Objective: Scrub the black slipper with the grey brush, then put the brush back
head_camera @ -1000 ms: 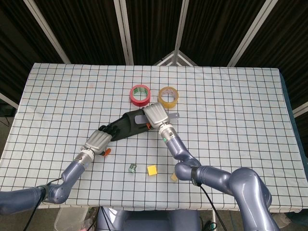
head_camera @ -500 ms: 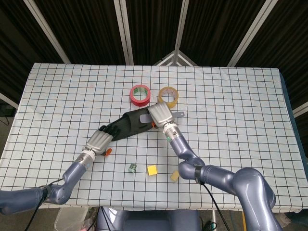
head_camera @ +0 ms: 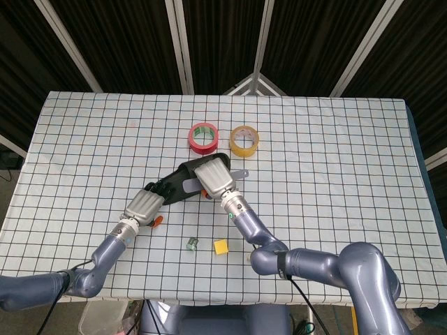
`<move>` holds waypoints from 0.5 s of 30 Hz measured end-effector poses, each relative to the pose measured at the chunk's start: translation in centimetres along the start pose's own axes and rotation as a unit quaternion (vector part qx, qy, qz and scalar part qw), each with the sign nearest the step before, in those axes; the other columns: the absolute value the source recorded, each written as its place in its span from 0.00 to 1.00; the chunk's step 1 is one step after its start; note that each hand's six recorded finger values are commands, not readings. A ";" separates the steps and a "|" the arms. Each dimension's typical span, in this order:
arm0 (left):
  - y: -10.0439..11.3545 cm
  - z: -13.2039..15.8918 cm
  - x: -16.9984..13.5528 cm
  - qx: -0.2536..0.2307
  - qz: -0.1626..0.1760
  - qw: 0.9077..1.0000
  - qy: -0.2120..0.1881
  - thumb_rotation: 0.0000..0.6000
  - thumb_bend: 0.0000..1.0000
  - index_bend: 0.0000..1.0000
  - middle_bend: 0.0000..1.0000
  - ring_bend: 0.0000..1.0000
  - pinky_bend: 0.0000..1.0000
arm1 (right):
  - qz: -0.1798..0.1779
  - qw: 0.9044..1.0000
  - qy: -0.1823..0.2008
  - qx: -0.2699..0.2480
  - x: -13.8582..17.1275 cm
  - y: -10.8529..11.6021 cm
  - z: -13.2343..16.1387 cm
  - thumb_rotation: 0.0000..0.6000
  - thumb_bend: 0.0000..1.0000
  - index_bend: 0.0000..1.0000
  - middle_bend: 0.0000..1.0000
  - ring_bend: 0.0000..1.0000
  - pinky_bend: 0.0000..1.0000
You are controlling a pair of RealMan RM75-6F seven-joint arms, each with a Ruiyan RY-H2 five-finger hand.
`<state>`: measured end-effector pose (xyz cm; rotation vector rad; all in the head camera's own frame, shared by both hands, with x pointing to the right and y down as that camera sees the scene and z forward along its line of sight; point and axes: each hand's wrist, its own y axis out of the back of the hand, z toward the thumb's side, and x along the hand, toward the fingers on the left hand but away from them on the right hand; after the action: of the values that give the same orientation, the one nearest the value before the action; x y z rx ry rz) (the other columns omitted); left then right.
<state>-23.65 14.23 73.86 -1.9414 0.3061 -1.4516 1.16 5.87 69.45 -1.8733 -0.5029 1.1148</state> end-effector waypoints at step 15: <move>-0.1 0.0 -0.1 0.000 -0.003 1.000 0.000 0.95 0.53 0.04 0.03 0.02 0.09 | 0.014 0.999 -0.028 0.016 -0.8 -1.7 -1.7 1.00 0.54 0.69 0.58 0.55 0.60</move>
<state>-23.69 14.34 73.88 -1.9448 0.3008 -1.4553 2.38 5.40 71.66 -1.8302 -0.4878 1.1901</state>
